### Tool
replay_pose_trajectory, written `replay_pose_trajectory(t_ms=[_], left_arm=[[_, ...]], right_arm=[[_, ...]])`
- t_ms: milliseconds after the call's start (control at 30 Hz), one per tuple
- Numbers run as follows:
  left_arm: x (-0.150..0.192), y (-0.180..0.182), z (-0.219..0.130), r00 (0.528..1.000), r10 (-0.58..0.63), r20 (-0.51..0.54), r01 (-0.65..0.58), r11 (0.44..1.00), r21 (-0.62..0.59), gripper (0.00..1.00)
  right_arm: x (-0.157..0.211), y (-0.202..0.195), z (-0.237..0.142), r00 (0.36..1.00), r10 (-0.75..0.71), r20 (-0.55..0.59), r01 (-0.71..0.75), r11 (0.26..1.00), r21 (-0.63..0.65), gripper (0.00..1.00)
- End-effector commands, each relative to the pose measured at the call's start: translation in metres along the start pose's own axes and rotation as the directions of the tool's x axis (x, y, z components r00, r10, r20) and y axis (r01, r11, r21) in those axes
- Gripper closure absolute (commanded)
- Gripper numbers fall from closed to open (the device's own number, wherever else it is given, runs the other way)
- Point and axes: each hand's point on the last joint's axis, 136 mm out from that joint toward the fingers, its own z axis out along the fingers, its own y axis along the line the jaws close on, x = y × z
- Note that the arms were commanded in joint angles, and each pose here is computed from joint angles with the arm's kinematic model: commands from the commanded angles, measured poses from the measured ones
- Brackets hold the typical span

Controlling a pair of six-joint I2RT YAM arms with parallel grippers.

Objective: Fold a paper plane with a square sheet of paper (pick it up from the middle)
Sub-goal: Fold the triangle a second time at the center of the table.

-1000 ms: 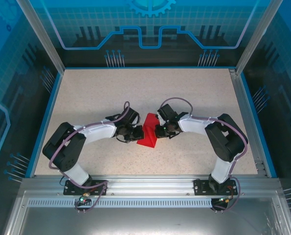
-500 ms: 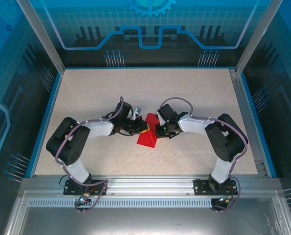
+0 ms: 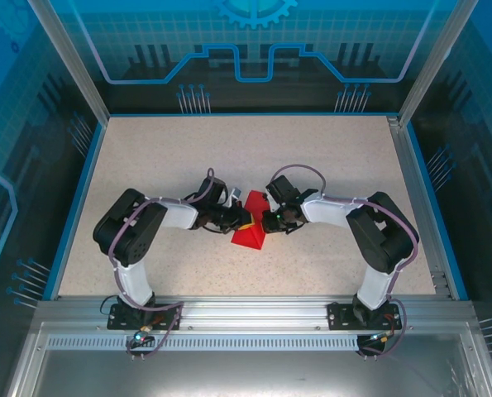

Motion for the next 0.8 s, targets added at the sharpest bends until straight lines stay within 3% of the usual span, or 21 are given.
replay_pose_trajectory(t_ms=[0, 333, 600, 767], left_arm=[[0.001, 0.009, 0.006, 1.000, -0.010, -0.015, 0.010, 1.000, -0.019, 0.97], [0.012, 0.044, 0.014, 0.998, -0.047, -0.030, 0.043, 0.994, -0.104, 0.99], [0.015, 0.046, 0.011, 0.999, -0.030, -0.033, 0.026, 0.993, -0.116, 0.99], [0.013, 0.041, 0.009, 0.999, -0.019, -0.027, 0.016, 0.994, -0.108, 0.99]], right_arm=[[0.014, -0.009, 0.011, 0.999, 0.008, -0.052, -0.005, 0.999, 0.052, 0.88], [0.005, 0.001, 0.003, 0.999, 0.010, -0.031, -0.009, 1.000, 0.020, 0.83], [-0.013, 0.003, -0.041, 0.995, 0.050, 0.089, -0.052, 0.998, 0.021, 0.66], [-0.011, 0.028, -0.055, 0.991, 0.064, 0.119, -0.051, 0.992, -0.114, 0.68]])
